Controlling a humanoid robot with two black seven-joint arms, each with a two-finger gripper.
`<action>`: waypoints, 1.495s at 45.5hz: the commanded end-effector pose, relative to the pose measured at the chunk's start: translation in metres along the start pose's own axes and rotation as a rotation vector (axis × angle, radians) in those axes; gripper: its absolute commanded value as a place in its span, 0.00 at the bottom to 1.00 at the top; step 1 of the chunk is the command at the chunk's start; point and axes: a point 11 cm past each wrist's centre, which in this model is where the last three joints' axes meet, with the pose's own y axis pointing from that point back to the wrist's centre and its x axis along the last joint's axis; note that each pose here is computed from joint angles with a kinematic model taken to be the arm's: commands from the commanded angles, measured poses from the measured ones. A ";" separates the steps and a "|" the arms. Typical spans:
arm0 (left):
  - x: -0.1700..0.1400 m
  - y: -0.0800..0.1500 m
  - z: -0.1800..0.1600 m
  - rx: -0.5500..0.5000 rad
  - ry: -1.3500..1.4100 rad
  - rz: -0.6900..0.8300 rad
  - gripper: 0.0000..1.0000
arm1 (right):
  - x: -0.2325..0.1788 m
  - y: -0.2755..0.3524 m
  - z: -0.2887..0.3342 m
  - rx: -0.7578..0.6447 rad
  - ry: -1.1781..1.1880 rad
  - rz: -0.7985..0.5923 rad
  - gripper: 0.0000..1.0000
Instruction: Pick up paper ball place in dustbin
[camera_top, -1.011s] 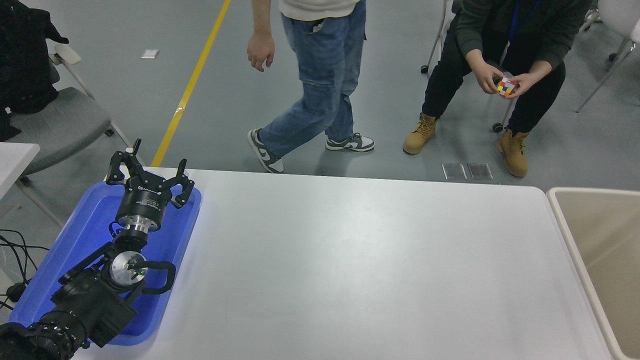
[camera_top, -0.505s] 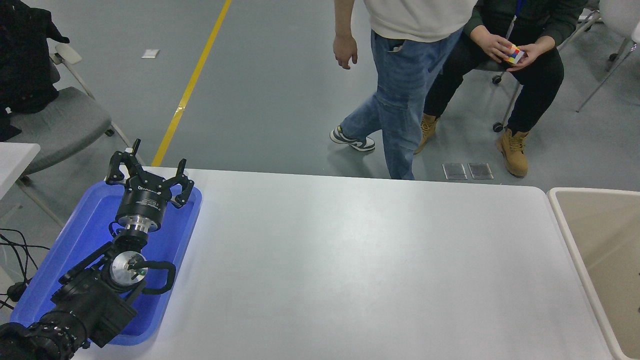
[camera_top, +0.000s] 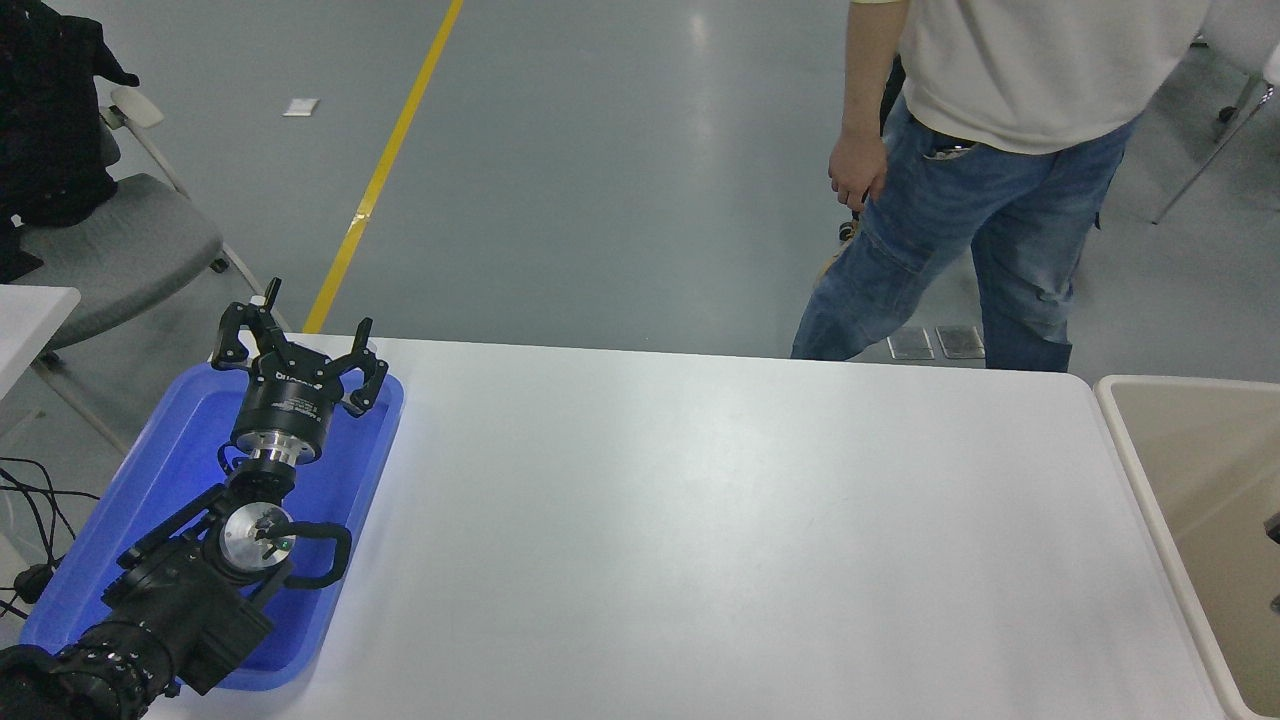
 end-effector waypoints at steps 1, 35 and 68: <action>0.000 0.000 0.000 0.000 0.000 0.001 1.00 | 0.029 0.005 -0.051 0.081 -0.118 0.023 1.00; 0.000 0.000 0.000 0.000 0.000 0.001 1.00 | 0.189 0.080 -0.218 0.480 -0.879 0.049 1.00; 0.000 0.000 0.000 0.000 0.000 0.001 1.00 | 0.217 0.172 -0.269 1.174 -1.398 -0.044 1.00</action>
